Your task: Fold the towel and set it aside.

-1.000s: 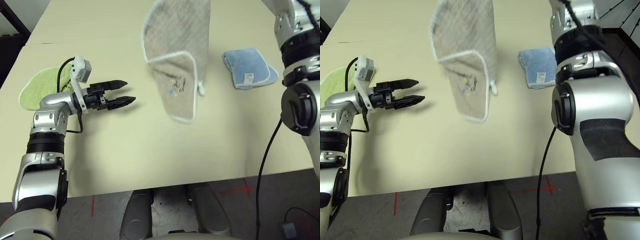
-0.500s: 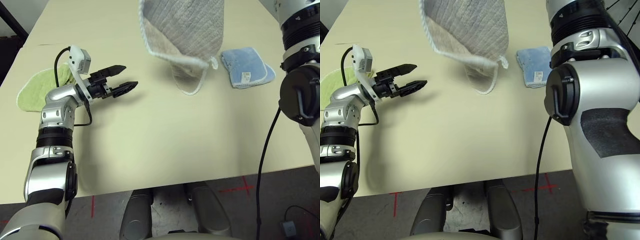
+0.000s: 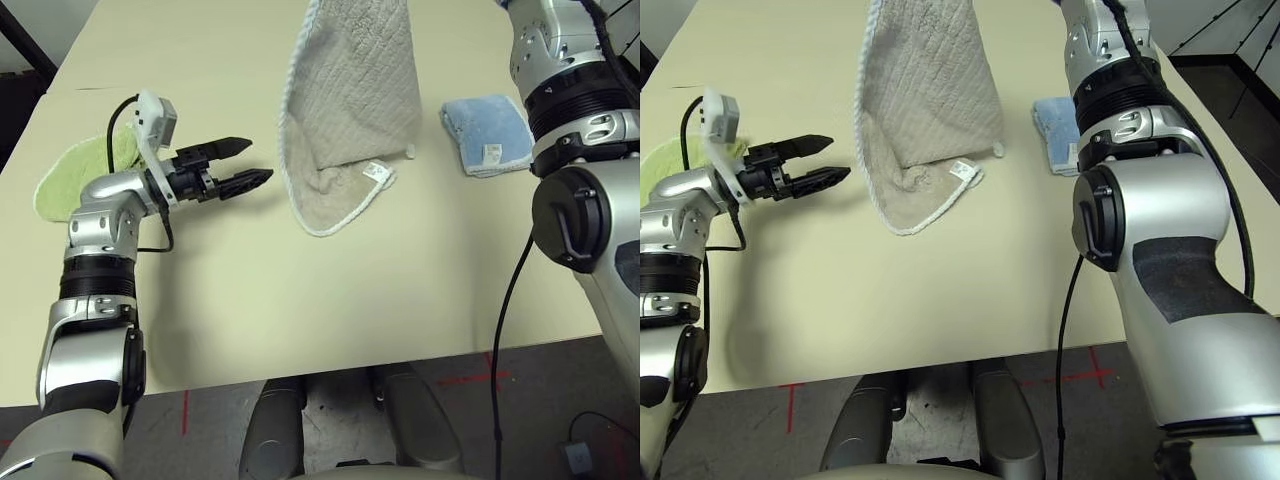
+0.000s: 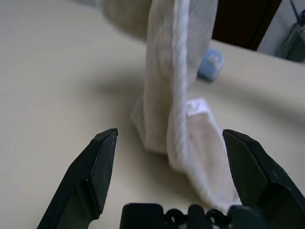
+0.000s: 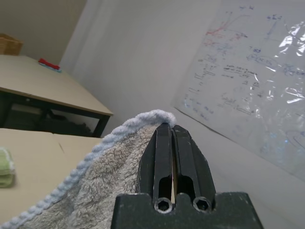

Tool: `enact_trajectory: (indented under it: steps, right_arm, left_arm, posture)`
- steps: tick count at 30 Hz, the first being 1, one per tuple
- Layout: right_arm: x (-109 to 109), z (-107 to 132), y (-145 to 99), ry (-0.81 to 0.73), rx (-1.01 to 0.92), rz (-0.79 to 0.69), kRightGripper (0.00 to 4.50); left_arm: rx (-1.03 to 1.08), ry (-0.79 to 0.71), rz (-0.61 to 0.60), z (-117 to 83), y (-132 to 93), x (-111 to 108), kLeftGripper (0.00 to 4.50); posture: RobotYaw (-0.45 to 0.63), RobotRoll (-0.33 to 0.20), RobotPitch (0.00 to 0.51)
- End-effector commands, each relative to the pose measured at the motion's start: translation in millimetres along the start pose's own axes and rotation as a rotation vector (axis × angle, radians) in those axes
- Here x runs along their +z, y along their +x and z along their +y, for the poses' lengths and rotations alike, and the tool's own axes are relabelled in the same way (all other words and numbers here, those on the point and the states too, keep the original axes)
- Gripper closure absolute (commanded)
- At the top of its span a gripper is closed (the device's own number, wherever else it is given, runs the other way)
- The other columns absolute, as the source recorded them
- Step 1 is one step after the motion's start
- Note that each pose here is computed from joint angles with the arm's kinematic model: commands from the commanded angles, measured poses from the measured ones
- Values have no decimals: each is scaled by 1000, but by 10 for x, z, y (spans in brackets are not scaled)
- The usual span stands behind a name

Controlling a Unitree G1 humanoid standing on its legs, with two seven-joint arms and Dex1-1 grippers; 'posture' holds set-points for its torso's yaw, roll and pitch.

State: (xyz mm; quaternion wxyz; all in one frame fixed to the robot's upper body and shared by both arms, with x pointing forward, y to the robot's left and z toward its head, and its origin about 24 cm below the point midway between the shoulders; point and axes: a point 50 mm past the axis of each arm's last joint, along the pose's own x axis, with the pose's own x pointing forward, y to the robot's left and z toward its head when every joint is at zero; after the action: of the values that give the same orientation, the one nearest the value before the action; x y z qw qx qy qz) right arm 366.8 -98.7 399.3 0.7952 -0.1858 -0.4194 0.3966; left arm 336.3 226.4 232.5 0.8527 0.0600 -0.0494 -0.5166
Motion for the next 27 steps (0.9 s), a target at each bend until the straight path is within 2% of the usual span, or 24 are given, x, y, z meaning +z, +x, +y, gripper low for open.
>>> enact_trajectory:
  steps: [1, 7, 13, 21, 27]
  right_arm:
    - [14, 22, 6, -3, 15, -6, 4461]
    - [193, -161, 9, -24, -37, -30, 4461]
    - [375, -293, 23, -59, -69, -61, 4461]
    - [488, -387, 33, -92, -102, -64, 4461]
    - [444, -381, 66, -90, -120, -26, 4461]
  left_arm:
    - [-41, 7, 22, -100, 42, 46, 0]
    - [-120, -27, 104, -313, 154, -180, 0]
    - [-52, -40, 186, -329, 302, -487, 0]
    - [2, -59, 194, -243, 452, -541, 0]
    - [-58, -104, 283, -269, 338, -581, 0]
  posture:
    - [30, 0, 199]
    - [14, 0, 194]
    - [6, 0, 192]
    - [-18, 0, 190]
    - [-27, 0, 205]
